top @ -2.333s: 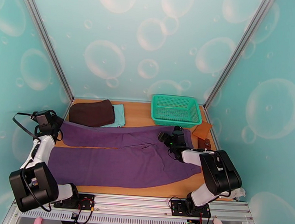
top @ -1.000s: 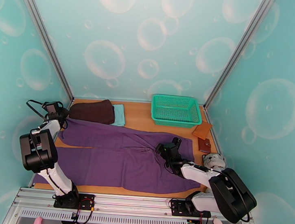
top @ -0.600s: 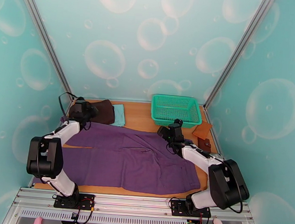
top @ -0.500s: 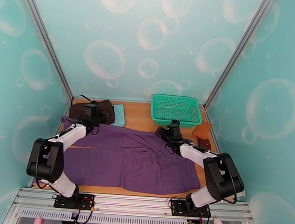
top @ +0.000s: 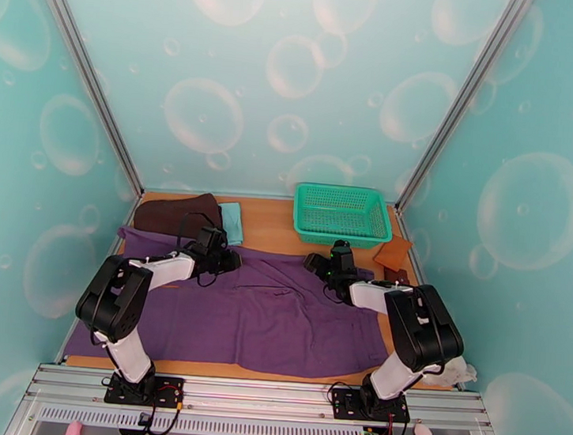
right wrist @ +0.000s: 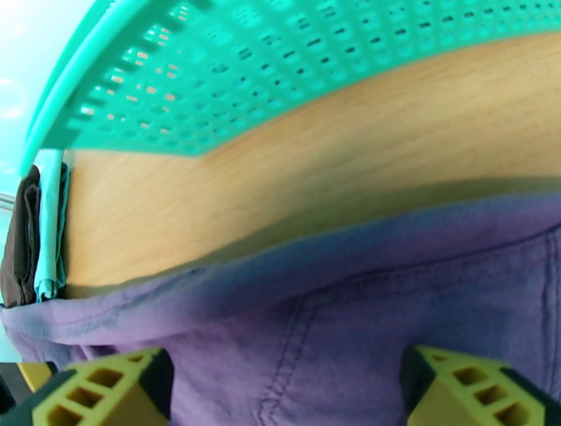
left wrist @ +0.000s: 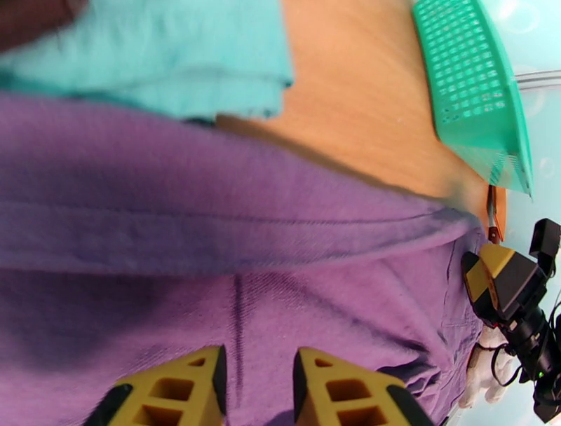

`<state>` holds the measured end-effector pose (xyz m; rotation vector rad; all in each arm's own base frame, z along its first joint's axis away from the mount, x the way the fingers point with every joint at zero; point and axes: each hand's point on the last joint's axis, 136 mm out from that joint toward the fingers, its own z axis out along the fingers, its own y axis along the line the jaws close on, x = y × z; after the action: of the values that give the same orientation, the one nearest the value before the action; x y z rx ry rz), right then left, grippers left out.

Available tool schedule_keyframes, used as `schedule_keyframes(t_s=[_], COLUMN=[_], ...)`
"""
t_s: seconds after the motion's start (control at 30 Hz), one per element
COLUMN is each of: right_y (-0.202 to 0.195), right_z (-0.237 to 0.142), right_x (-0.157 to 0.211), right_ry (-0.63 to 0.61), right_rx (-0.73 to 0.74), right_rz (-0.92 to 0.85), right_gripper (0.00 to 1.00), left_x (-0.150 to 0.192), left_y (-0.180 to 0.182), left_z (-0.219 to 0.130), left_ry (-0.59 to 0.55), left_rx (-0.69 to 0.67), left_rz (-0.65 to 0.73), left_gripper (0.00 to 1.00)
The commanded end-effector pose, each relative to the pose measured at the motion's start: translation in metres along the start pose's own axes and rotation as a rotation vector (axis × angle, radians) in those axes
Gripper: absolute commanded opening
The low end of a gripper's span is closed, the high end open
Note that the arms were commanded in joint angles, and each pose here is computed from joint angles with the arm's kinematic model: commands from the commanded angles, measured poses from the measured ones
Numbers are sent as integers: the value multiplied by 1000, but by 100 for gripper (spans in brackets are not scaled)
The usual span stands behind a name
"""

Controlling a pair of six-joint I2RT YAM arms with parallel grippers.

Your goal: Fold and stack the trousers

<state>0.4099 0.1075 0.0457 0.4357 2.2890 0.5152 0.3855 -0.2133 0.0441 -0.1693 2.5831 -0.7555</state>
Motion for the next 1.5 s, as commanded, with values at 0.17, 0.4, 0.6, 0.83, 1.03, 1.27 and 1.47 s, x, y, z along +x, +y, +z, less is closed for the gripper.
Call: schedule_keyframes(t_s=[0.17, 0.4, 0.6, 0.83, 1.03, 1.27, 1.47], right_y=[-1, 0, -2, -8, -13, -14, -20], right_z=[15, 9, 2, -6, -11, -15, -22], right_x=[7, 6, 7, 16, 23, 28, 25], right_ry=[20, 17, 20, 30, 39, 47, 42], right_rx=[-44, -46, -41, -35, -30, -41, 8], right_rz=[-52, -63, -72, -73, -71, -77, -111], right_gripper=[90, 90, 90, 91, 91, 91, 91], left_x=[-26, -40, -62, -84, -109, -137, -154], left_y=[-24, -21, -37, -46, -53, -57, -74], left_z=[18, 39, 31, 43, 36, 46, -1], left_ry=[-156, -201, -322, -382, -475, -498, -578], left_rx=[23, 12, 31, 46, 19, -14, -6], left_rz=[-58, -128, -115, -107, -69, 13, 140], left_gripper=[34, 36, 35, 36, 36, 36, 36])
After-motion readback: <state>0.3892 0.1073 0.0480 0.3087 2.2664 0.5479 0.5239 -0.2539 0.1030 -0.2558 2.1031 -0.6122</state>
